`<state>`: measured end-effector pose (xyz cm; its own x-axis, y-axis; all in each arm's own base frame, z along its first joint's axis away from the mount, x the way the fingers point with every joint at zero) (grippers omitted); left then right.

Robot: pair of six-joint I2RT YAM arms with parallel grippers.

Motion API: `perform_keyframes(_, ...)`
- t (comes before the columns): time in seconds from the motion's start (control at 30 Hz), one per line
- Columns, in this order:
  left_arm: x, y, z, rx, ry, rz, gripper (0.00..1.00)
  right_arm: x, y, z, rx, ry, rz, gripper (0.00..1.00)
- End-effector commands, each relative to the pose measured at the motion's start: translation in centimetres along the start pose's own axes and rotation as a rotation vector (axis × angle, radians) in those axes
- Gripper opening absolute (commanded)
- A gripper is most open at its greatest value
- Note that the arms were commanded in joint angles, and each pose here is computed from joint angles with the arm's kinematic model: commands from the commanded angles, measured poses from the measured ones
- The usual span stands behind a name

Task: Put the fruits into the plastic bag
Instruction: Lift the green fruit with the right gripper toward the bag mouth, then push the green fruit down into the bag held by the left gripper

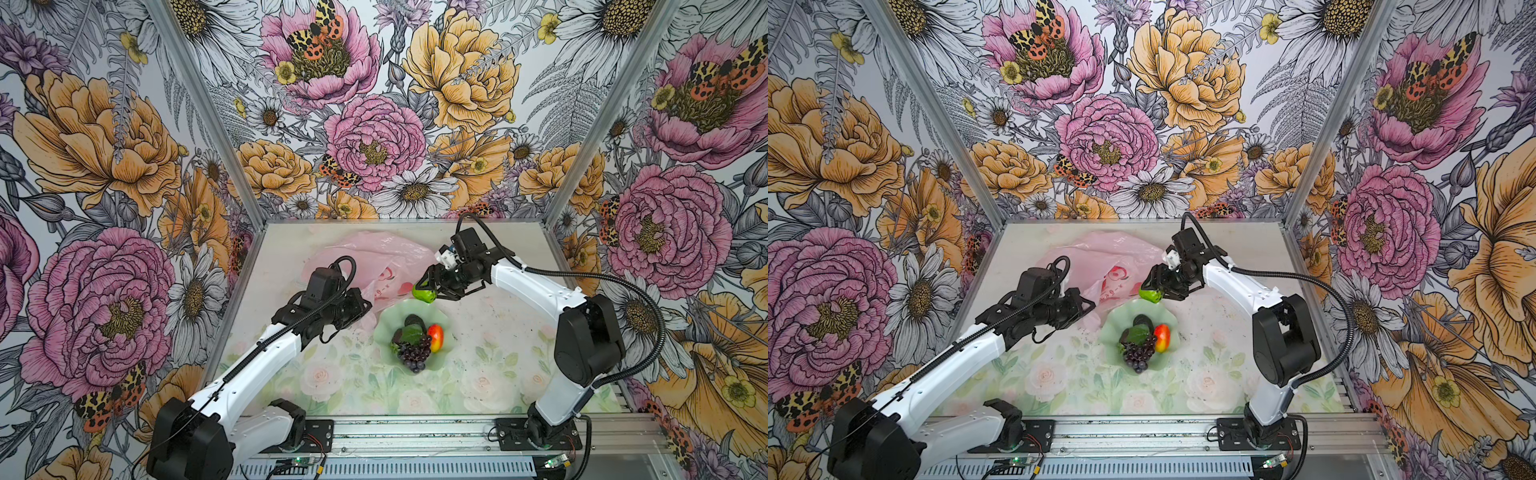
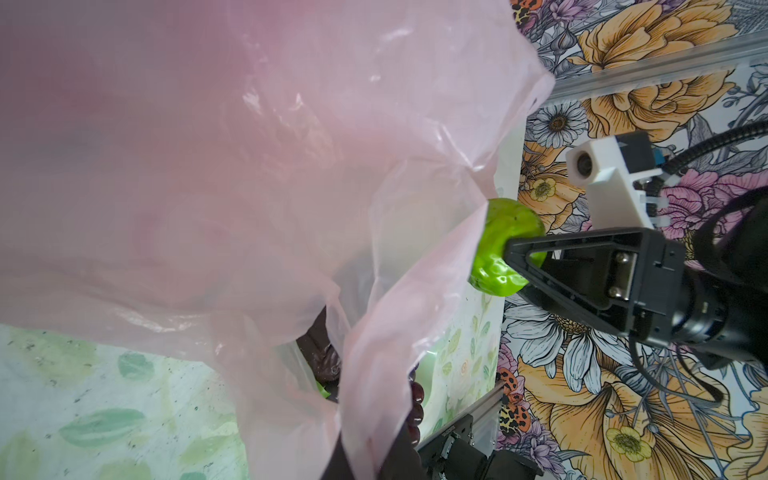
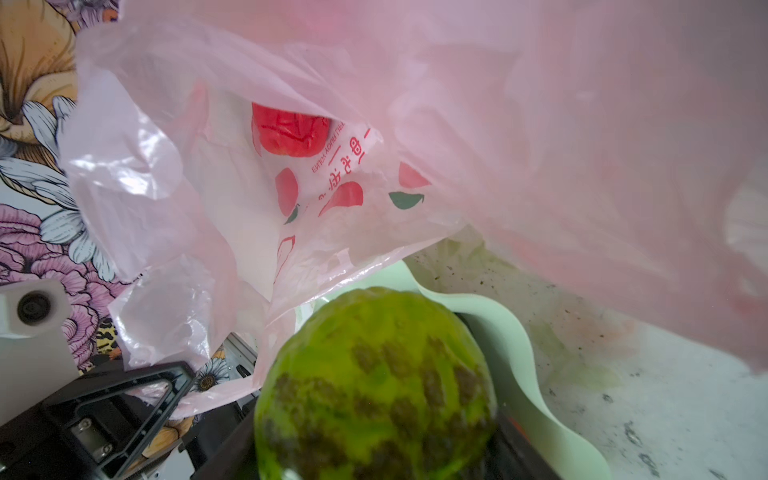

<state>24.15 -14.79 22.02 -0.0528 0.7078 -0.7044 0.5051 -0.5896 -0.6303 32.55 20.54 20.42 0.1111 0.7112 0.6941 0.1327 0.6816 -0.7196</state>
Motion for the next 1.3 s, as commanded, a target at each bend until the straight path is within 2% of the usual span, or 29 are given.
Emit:
perform_keyframes(0.0,-1.4,-0.5,-0.8,-0.035,0.037,0.037,0.0,1.5,-1.4,-0.6,-0.076,0.061,-0.138,0.56)
perform_keyframes(0.33,-2.4,-0.6,-1.3,-0.039,0.05,0.061,0.0,1.1,-2.4,0.6,-0.254,0.365,-0.373,0.57)
perform_keyframes(0.5,-3.0,-0.7,-1.6,-0.041,0.057,0.071,0.0,0.5,-2.7,1.7,-0.331,0.464,-0.398,0.56)
perform_keyframes(0.7,-3.4,-0.8,-1.8,-0.043,0.063,0.08,0.0,1.6,-2.5,3.0,-0.37,0.481,-0.398,0.56)
perform_keyframes(1.07,-3.9,-0.9,-1.4,-0.036,0.089,0.094,0.0,6.1,1.9,2.7,-0.204,0.39,-0.439,0.57)
perform_keyframes(1.27,-4.0,-1.3,-1.4,-0.044,0.104,0.103,0.0,7.6,4.4,2.1,-0.164,0.368,-0.434,0.57)
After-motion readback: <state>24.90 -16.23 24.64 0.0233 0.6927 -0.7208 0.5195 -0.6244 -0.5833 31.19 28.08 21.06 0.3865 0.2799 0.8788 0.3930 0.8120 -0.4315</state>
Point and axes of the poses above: each gripper's point midway between its finger pads, its own y axis out along the fingers, its own x axis along the line the jaws close on, z = x × y, the point moved 7 cm from there along -y, back along the fingers, and after that the axes turned 5 degrees about y, right-handed, at the moved point
